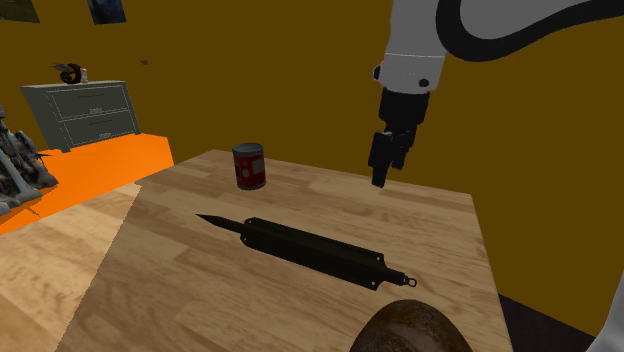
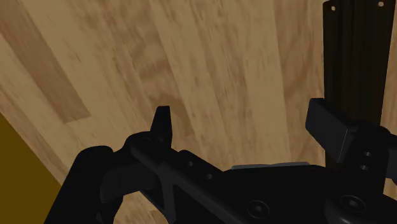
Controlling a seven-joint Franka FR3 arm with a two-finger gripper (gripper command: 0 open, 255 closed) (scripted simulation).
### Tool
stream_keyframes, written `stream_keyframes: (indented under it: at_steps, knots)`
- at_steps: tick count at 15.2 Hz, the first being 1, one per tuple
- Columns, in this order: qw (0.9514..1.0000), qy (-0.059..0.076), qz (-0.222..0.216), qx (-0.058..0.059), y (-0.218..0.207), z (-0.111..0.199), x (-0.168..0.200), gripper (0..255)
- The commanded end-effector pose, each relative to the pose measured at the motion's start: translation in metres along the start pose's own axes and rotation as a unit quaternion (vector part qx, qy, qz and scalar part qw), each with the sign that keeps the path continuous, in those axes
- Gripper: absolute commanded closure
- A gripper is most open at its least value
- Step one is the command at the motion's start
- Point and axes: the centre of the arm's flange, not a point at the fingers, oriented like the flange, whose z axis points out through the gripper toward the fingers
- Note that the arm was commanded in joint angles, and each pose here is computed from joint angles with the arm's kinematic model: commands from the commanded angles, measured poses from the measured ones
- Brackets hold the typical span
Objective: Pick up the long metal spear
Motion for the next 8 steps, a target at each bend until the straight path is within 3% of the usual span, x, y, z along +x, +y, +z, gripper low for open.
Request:
stream_keyframes:
  at_steps: [1,8]
  knots:
    - [0.9999,-0.003,-0.015,0.001,-0.017,0.008,0.017,0]
    - [0.9979,-0.013,-0.064,0.004,-0.085,0.045,0.07,0]
